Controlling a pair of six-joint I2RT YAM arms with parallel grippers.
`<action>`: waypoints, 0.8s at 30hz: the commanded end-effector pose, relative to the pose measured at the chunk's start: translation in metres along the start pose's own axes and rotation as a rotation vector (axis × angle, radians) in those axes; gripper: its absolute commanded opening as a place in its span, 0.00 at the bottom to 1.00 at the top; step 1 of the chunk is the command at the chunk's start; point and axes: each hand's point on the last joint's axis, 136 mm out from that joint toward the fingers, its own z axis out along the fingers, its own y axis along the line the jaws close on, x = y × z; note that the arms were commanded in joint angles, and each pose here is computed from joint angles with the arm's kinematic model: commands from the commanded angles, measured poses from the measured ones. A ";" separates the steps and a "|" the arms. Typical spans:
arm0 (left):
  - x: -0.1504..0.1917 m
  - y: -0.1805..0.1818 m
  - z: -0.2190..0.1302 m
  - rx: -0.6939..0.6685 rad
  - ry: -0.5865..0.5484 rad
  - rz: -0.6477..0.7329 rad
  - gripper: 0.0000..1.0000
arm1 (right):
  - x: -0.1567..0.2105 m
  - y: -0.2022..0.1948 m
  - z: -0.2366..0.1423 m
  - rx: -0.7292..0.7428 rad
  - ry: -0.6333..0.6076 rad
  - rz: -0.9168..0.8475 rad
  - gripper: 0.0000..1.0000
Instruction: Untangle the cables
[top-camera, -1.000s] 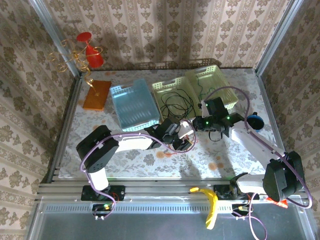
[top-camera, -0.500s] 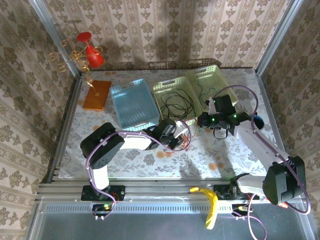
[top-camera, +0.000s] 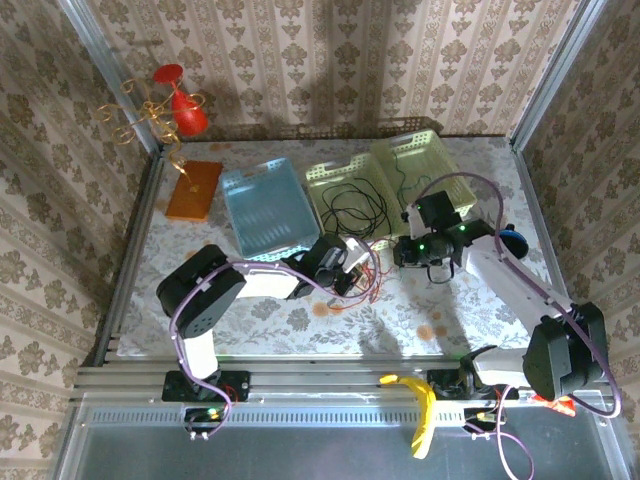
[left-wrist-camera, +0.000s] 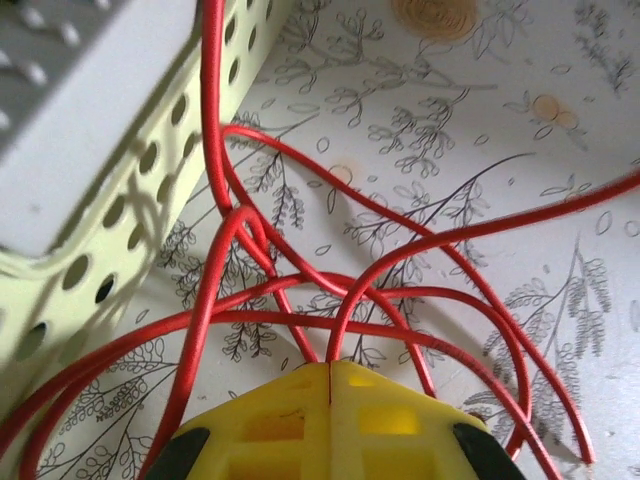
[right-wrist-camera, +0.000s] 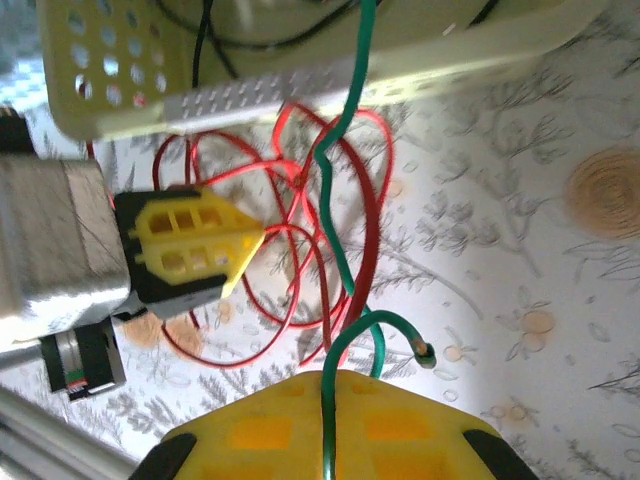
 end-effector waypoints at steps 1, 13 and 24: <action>-0.032 -0.008 -0.018 0.035 -0.079 -0.008 0.00 | 0.015 0.020 0.001 -0.064 0.083 -0.075 0.12; -0.076 0.009 -0.050 0.042 -0.221 -0.091 0.00 | 0.046 0.024 0.019 -0.052 0.249 -0.119 0.12; -0.087 0.040 -0.068 0.024 -0.309 -0.192 0.00 | 0.055 0.019 0.016 -0.035 0.269 -0.118 0.12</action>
